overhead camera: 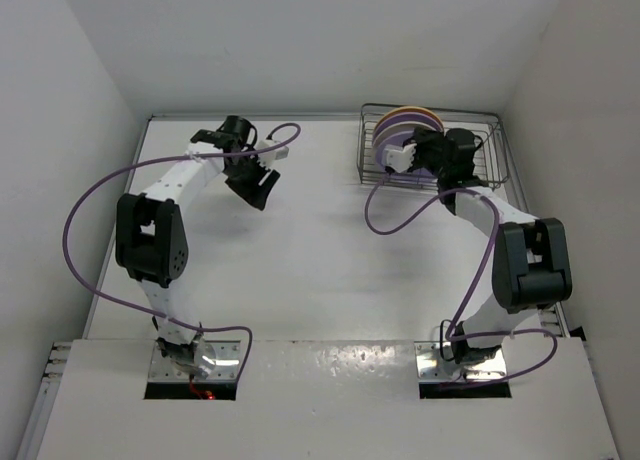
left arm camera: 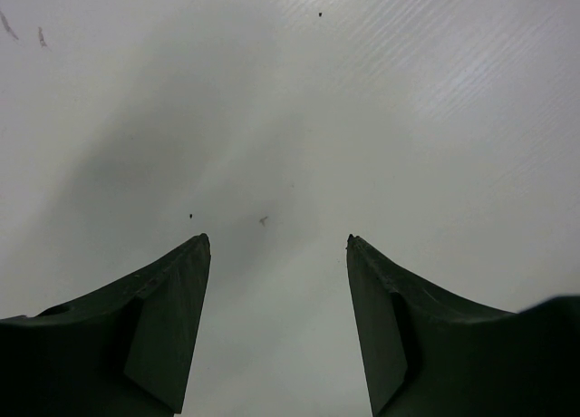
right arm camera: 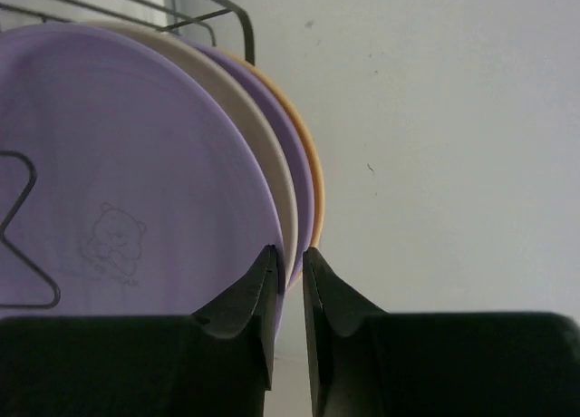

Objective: Load the plates into the dish rack

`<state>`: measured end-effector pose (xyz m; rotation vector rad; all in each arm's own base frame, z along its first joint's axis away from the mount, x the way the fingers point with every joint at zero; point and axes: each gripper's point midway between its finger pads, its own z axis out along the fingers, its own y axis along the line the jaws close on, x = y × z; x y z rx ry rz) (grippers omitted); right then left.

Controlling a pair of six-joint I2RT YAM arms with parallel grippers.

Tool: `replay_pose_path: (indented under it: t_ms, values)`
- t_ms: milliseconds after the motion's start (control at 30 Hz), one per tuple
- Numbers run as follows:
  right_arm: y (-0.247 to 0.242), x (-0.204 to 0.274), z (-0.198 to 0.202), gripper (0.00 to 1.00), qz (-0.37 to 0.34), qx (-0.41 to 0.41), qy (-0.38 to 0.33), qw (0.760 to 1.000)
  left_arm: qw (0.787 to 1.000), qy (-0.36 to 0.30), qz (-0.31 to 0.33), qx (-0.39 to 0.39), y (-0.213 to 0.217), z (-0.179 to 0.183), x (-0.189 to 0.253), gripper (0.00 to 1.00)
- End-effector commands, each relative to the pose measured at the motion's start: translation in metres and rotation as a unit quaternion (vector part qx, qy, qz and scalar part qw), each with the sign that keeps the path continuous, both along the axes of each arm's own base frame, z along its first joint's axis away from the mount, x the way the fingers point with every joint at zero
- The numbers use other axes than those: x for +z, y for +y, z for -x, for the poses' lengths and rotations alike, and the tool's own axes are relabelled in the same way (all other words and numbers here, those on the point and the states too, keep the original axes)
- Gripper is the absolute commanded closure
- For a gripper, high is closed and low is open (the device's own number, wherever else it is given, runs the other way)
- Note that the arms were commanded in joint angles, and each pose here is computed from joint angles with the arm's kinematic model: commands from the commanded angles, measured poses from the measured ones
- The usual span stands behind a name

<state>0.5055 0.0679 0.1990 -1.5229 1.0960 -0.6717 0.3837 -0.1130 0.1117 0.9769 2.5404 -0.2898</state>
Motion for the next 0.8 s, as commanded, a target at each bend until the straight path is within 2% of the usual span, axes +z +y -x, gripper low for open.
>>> replay_pose_path:
  t_ms: [0, 67, 100, 233, 300, 333, 367, 433, 533, 600, 767]
  values:
    - [0.007, 0.055, -0.004, 0.82, -0.062, -0.009, -0.076, 0.995, 1.000, -0.013, 0.002, 0.004, 0.003, -0.008, 0.009, 0.33]
    - [0.010, 0.069, -0.004, 0.82, -0.072, -0.007, -0.091, 0.993, 1.000, -0.012, 0.006, 0.003, 0.001, -0.008, 0.010, 0.33]
    - [0.010, 0.072, -0.005, 0.75, -0.082, -0.008, -0.093, 0.992, 1.000, -0.012, 0.006, 0.003, 0.001, -0.008, 0.010, 0.33]
    - [0.016, 0.090, -0.008, 0.77, -0.106, -0.004, -0.104, 0.989, 1.000, -0.011, 0.011, 0.001, 0.000, -0.008, 0.010, 0.33]
    - [0.019, 0.088, -0.007, 0.73, -0.102, -0.001, -0.103, 0.989, 1.000, -0.011, 0.011, 0.001, 0.000, -0.008, 0.010, 0.33]
    - [0.021, 0.086, -0.006, 0.67, -0.076, 0.004, -0.108, 0.991, 1.000, -0.016, 0.012, 0.001, 0.000, -0.007, 0.014, 0.33]
    - [0.020, 0.076, -0.004, 0.67, -0.065, 0.003, -0.089, 0.994, 1.000, -0.017, 0.008, 0.003, 0.001, -0.008, 0.014, 0.33]
    - [0.016, 0.072, -0.004, 0.72, -0.055, -0.008, -0.084, 0.995, 1.000, -0.020, 0.006, -0.002, 0.002, -0.006, 0.016, 0.33]
    - [-0.002, 0.058, -0.006, 0.90, -0.045, -0.042, -0.074, 0.995, 1.000, -0.013, 0.005, -0.002, 0.003, 0.000, 0.012, 0.33]
    - [-0.008, 0.057, -0.006, 0.93, -0.030, -0.046, -0.091, 0.994, 1.000, -0.018, 0.006, -0.002, 0.003, 0.000, 0.015, 0.33]
    - [-0.008, 0.048, -0.010, 0.92, -0.010, -0.046, -0.080, 0.996, 1.000, -0.017, 0.010, -0.003, 0.002, 0.000, 0.015, 0.33]
